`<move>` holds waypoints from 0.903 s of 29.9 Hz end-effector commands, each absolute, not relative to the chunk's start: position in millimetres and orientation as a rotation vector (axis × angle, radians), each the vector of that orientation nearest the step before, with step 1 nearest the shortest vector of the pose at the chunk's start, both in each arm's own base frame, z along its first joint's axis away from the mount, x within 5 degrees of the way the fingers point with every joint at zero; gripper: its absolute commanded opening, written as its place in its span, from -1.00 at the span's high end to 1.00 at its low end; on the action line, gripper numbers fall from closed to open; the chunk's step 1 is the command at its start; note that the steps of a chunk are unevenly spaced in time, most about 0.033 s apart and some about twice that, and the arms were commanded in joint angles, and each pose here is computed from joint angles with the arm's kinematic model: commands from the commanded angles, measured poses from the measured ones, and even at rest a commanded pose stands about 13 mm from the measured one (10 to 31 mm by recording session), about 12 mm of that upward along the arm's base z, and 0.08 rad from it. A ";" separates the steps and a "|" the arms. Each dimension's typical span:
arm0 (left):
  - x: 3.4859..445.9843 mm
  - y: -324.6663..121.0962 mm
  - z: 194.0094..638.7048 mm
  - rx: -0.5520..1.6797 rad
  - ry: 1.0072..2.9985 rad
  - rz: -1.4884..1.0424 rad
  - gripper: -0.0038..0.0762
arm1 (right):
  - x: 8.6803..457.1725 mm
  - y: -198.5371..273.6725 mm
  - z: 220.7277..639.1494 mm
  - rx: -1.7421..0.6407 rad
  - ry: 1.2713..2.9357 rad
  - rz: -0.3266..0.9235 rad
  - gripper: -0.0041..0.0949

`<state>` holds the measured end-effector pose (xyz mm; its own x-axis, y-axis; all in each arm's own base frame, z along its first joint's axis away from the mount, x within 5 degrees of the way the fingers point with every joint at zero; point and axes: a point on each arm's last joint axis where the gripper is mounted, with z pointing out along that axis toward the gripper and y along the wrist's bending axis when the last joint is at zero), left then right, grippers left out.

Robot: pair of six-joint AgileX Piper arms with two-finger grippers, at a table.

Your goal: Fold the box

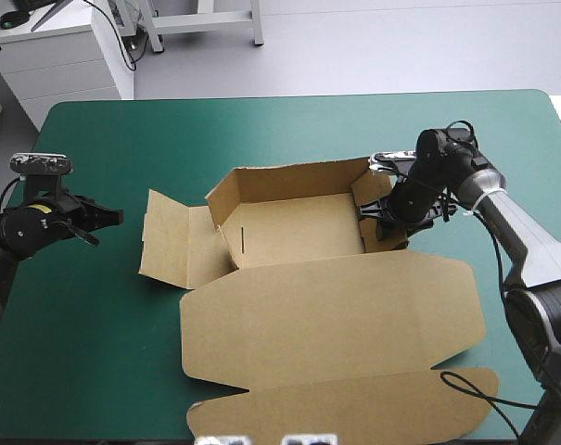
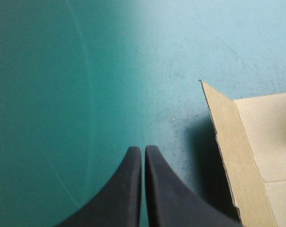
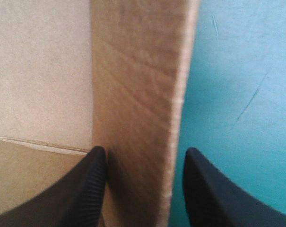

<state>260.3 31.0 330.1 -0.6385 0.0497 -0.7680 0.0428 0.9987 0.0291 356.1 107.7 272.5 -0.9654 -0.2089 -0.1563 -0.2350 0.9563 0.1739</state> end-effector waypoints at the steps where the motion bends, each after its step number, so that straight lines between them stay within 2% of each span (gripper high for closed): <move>1: 260.7 31.3 347.3 0.026 2.165 0.009 0.88 | 349.2 107.2 292.4 -0.390 2.929 0.308 0.48; 4: 260.6 31.3 347.1 0.025 2.166 0.007 0.88 | 350.3 108.5 289.7 -0.425 2.929 0.322 0.91; 5: 260.6 31.2 347.1 0.024 2.166 0.006 0.88 | 350.5 109.4 289.0 -0.433 2.929 0.333 0.95; 11: 261.2 31.1 344.7 -0.020 2.185 -0.022 0.88 | 352.7 110.2 284.1 -0.484 2.931 0.354 0.95; 15: 267.8 32.6 338.0 -0.043 2.202 -0.032 0.88 | 348.2 103.5 299.0 -0.484 2.881 0.400 0.95; 19: 278.5 34.9 324.8 -0.046 2.243 -0.030 0.88 | 336.8 87.9 329.6 -0.457 2.781 0.457 0.96; 27: 296.5 48.4 311.2 -0.107 2.236 -0.007 0.88 | 297.4 48.2 393.2 -0.381 2.583 0.380 0.96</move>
<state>291.5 39.8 291.9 -0.7068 -0.0449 -0.7060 -0.0259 0.9990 -0.0376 320.0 57.3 354.8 -0.8843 -0.2276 -0.4076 -0.3237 0.9281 0.1839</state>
